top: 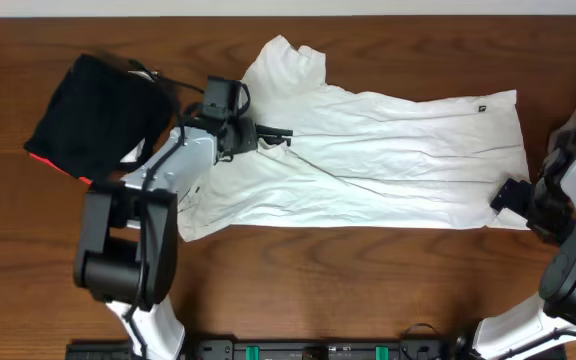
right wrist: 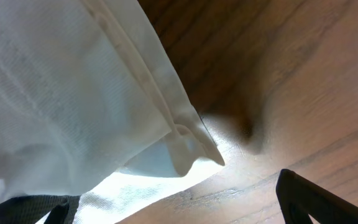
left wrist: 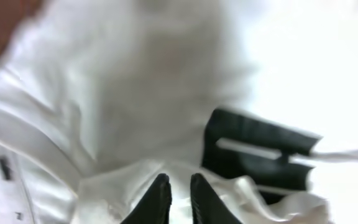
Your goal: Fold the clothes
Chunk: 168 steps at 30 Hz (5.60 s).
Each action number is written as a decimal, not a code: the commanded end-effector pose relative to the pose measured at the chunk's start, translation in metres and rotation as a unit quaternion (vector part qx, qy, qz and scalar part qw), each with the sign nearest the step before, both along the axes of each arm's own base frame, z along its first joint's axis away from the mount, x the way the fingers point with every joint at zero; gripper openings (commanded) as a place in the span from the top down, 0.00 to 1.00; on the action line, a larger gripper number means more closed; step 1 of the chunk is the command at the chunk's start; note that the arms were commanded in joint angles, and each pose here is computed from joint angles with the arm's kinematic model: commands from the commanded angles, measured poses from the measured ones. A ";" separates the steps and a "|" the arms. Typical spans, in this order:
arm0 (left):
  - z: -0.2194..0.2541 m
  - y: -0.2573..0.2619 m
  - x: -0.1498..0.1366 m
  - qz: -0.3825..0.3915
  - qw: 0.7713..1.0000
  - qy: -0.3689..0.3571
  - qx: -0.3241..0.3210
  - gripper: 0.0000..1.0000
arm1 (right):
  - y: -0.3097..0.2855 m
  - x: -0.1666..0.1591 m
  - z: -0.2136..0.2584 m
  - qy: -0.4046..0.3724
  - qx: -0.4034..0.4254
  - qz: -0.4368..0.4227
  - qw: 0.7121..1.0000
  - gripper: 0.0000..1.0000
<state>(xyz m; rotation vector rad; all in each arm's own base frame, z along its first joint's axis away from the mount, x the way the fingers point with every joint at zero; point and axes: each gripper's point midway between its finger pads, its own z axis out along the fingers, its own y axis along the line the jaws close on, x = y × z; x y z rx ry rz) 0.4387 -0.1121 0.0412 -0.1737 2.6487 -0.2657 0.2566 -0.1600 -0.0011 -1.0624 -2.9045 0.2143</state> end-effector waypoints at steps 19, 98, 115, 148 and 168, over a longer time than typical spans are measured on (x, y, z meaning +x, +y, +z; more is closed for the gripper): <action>0.023 0.021 -0.054 0.006 0.996 0.078 0.041 0.94 | 0.022 -0.019 -0.034 0.043 0.045 0.002 0.998 0.01; -0.008 -0.065 -0.062 -0.087 0.992 0.084 0.046 0.89 | 0.022 -0.019 -0.034 0.043 0.045 0.002 0.998 0.01; -0.021 -0.068 -0.022 -0.069 0.996 0.014 0.059 0.89 | 0.022 -0.019 -0.034 0.043 0.045 0.002 0.998 0.01; 0.184 -0.036 -0.034 -0.038 0.987 -0.155 0.002 0.02 | 0.022 -0.019 -0.034 0.043 0.045 0.002 0.998 0.01; 0.181 -0.035 -0.036 -0.039 0.988 -0.148 0.005 0.02 | 0.016 -0.008 -0.035 0.021 0.033 0.003 0.999 0.01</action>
